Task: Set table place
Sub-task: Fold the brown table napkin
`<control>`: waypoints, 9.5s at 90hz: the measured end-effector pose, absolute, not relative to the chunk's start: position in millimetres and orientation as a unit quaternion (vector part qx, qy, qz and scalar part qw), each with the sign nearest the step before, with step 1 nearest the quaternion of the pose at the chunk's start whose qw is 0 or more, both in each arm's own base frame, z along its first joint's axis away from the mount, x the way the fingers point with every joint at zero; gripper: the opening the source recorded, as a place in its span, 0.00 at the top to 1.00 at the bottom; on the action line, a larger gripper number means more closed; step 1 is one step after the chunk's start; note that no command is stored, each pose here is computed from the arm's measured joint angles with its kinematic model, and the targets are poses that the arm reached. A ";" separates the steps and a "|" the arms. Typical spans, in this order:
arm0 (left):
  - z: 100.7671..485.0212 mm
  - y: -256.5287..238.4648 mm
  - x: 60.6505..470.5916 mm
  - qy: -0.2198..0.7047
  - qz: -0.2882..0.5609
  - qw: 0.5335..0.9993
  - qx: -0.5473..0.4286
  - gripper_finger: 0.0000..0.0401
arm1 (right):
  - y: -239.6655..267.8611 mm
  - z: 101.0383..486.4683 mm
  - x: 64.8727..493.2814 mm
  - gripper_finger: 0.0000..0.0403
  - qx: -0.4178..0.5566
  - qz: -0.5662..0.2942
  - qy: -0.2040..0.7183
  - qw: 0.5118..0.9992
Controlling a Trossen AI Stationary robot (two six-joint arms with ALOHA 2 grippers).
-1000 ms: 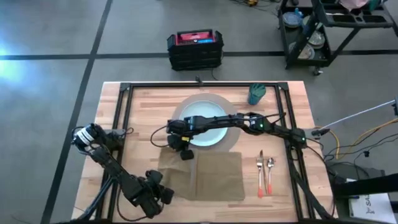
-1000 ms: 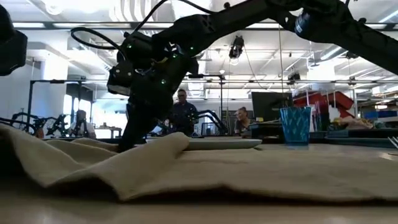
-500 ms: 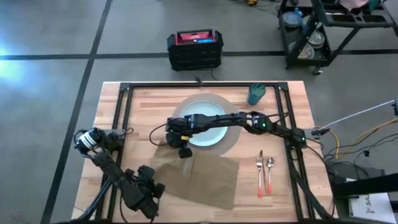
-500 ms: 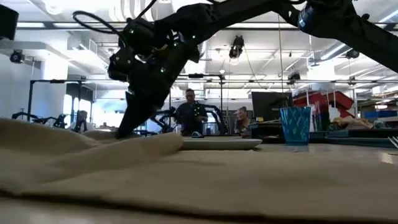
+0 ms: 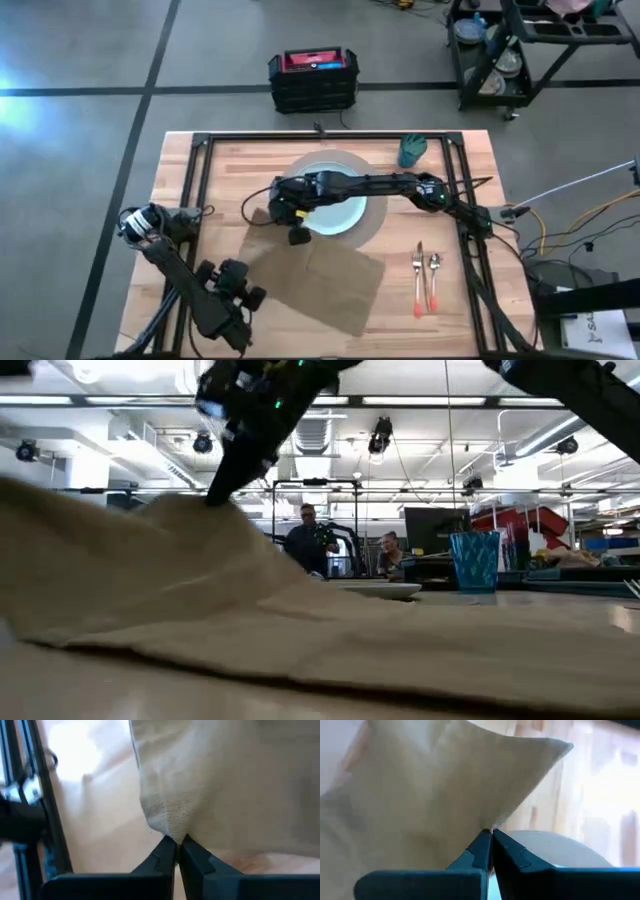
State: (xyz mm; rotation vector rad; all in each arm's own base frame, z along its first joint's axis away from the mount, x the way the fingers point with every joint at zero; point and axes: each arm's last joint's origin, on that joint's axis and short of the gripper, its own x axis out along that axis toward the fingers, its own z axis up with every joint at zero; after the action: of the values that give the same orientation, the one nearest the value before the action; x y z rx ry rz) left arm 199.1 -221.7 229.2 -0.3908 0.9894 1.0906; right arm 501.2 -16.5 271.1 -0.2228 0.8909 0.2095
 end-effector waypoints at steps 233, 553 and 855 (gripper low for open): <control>155.6 -278.4 278.8 0.502 0.043 0.840 -0.202 1.00 | 123.1 150.0 356.5 0.43 0.017 0.070 0.293 0.953; 447.3 -174.6 198.7 0.343 0.143 0.928 0.033 1.00 | 114.0 420.3 309.6 1.00 -0.249 -0.190 0.210 0.926; 263.5 -212.1 305.1 0.431 0.284 0.853 -0.084 1.00 | 157.3 124.8 347.4 0.99 0.038 0.045 0.371 0.927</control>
State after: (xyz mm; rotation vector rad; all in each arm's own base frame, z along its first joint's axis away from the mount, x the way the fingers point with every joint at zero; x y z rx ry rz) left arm 305.1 -212.1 263.5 -0.1759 0.9069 0.5969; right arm 347.4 157.3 124.8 0.0770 0.7605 0.0923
